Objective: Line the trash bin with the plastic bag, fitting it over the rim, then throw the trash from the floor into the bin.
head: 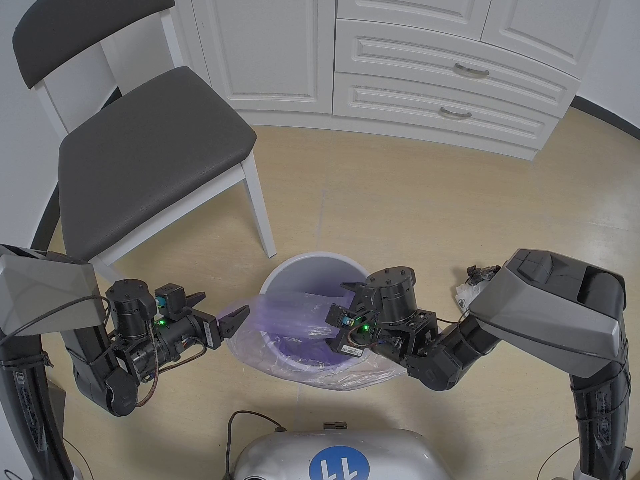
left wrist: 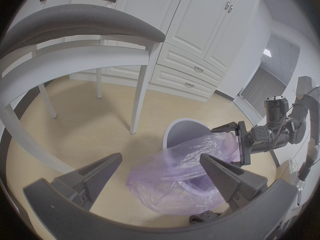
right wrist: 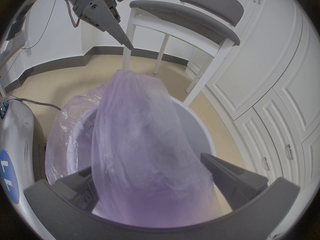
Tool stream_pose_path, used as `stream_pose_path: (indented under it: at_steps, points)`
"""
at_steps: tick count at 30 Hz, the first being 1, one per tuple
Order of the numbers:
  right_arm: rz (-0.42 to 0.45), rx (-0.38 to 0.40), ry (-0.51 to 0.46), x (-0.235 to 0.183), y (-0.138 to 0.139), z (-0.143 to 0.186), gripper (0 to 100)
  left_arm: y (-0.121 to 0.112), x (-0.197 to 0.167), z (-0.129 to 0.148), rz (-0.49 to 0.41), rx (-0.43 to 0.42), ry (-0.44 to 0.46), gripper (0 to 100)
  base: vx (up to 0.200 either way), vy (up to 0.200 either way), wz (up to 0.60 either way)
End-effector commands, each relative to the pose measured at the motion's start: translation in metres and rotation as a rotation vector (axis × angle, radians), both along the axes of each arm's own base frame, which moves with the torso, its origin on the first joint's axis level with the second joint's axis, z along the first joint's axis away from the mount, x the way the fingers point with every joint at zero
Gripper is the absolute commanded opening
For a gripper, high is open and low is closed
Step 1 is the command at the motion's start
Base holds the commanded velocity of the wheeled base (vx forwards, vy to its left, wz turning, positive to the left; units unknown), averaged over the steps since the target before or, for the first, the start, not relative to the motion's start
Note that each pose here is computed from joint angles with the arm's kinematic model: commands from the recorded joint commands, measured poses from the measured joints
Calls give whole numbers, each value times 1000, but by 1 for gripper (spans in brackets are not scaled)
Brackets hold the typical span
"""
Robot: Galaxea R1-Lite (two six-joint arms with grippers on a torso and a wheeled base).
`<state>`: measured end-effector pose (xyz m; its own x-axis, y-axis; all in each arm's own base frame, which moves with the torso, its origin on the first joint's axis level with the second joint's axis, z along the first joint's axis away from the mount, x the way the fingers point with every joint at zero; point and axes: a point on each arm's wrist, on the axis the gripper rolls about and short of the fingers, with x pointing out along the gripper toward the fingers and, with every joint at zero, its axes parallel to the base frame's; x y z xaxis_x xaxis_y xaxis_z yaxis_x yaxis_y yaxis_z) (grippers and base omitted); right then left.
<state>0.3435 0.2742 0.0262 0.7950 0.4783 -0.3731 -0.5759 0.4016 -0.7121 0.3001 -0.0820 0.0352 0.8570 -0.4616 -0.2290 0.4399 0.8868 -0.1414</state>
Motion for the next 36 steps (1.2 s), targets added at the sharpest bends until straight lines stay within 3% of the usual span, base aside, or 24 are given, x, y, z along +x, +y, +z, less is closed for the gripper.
stream_pose_path:
  at_steps: [1, 7, 14, 22, 26, 32, 36]
  points:
    - [-1, 8, -3, 1, 1, 1, 0, 0, 0, 0, 10, 2, -1, 100, 0, 0, 0]
    - [-24, 49, -30, 14, 0, 20, 0, 0, 1, -1, 19, 5, -1, 100, 0, 0, 0]
    - [-85, 158, 5, 39, 6, 40, 0, -1, 3, -2, 21, 4, -4, 100, 0, 0, 0]
    - [-143, 249, -28, 77, 8, 43, 0, -2, 6, -4, 21, 3, -2, 100, 0, 0, 0]
    - [-189, 330, -10, 95, 20, 41, 0, -2, 6, -5, 21, 4, -1, 100, 0, 0, 0]
    - [-249, 429, -58, 117, 32, 34, 0, -2, 9, -7, 21, 2, 0, 100, 0, 0, 0]
    - [-282, 433, -43, 126, 23, 21, 0, -3, 9, -7, 22, 1, -1, 100, 0, 0, 0]
